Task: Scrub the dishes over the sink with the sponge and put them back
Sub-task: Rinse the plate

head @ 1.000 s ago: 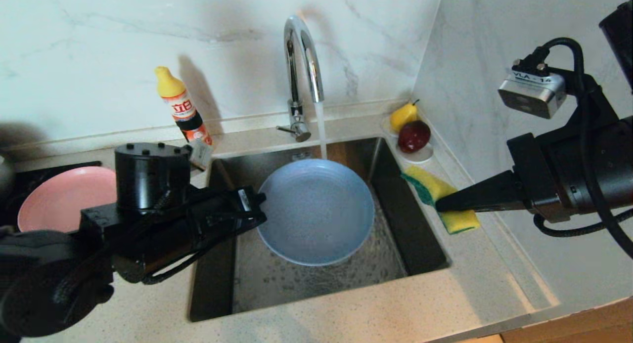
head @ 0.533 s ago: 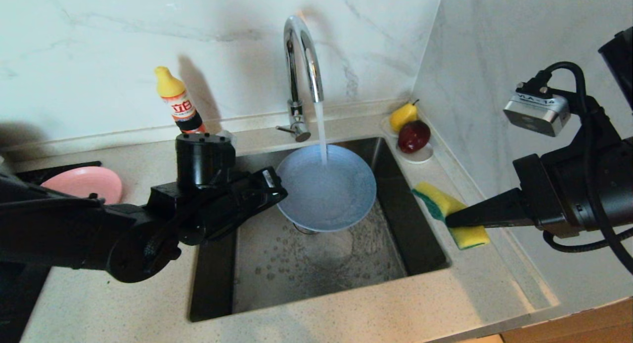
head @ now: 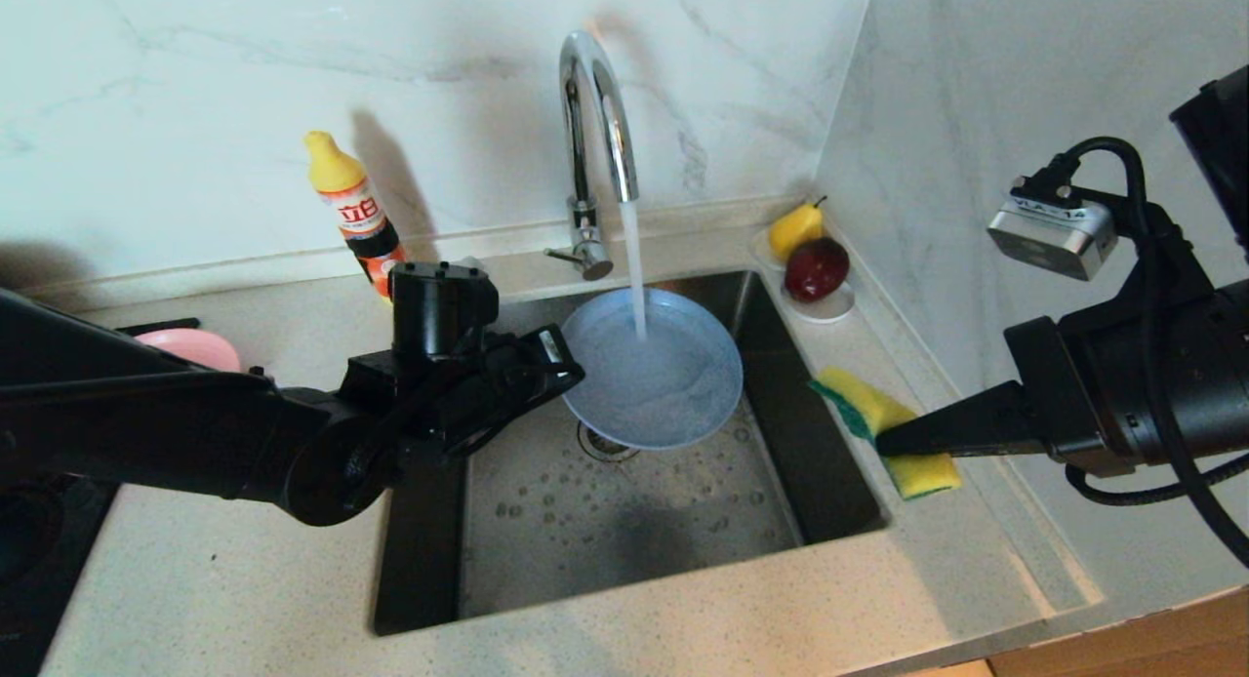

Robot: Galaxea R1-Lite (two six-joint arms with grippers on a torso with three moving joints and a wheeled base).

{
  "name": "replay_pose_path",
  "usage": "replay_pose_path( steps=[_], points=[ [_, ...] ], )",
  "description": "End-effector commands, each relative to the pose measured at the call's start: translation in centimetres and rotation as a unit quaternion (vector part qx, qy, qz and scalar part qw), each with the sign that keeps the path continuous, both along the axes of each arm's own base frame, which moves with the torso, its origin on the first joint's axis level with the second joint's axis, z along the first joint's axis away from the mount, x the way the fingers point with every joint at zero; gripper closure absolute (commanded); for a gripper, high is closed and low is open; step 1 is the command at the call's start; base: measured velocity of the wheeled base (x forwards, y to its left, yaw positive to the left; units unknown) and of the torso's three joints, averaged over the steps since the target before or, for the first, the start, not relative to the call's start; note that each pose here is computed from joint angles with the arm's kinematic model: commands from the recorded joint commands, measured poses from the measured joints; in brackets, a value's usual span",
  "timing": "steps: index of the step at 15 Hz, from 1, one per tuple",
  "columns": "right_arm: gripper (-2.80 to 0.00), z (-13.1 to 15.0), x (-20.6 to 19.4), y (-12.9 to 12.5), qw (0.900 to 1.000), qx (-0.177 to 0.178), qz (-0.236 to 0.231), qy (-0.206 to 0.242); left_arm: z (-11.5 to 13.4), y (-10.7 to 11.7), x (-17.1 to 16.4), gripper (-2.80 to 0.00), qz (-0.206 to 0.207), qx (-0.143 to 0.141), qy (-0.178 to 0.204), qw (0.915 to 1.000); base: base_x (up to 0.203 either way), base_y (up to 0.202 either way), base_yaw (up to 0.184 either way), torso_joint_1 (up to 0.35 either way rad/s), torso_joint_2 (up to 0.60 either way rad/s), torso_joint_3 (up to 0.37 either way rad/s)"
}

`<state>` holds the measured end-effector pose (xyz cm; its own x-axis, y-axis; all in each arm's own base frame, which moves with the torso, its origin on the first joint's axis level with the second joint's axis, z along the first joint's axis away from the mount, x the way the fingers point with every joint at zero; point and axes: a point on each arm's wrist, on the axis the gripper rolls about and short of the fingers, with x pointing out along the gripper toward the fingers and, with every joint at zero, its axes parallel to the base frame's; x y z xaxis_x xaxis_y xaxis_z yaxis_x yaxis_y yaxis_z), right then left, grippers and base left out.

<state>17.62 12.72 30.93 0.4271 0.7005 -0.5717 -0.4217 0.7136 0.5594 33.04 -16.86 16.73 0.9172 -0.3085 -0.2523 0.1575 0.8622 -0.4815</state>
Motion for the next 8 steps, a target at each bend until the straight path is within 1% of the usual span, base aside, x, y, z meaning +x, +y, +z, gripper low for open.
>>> replay_pose_path(
  steps=[1, 2, 4, 5, 8],
  points=[
    [0.00, -0.3, 0.1, 0.1, 1.000, 0.001, 0.002, 0.003, 0.1, 1.0, -0.2, 0.00, 0.015, 0.005, 0.000, 0.9999, 0.000, 0.000, 0.000, 0.000, 0.00, 0.000],
    [0.00, -0.5, 0.2, 0.1, 1.000, 0.000, 0.002, 0.006, 0.1, 1.6, -0.4, 0.00, 0.019, 0.016, -0.001, 0.9997, 0.000, 0.000, 0.000, 0.000, 0.00, 0.000],
    [0.00, -0.6, 0.2, 0.2, 1.000, -0.002, 0.003, 0.009, 0.1, 2.7, -1.1, 0.00, 0.021, 0.060, -0.012, 0.9979, 0.000, 0.000, 0.000, 0.000, 0.00, 0.000],
    [0.00, -0.6, 0.2, 0.2, 1.000, -0.002, 0.003, 0.009, 0.5, 3.4, -1.3, 0.00, 0.030, 0.076, -0.020, 0.9965, 0.000, 0.000, 0.000, 0.000, 0.00, 0.000],
    [0.00, -0.9, 0.4, 0.3, 1.000, -0.005, 0.003, 0.013, 1.5, 6.0, -1.7, 0.00, 0.075, 0.143, -0.052, 0.9855, 0.000, 0.000, 0.000, 0.000, 0.00, 0.000]
  ],
)
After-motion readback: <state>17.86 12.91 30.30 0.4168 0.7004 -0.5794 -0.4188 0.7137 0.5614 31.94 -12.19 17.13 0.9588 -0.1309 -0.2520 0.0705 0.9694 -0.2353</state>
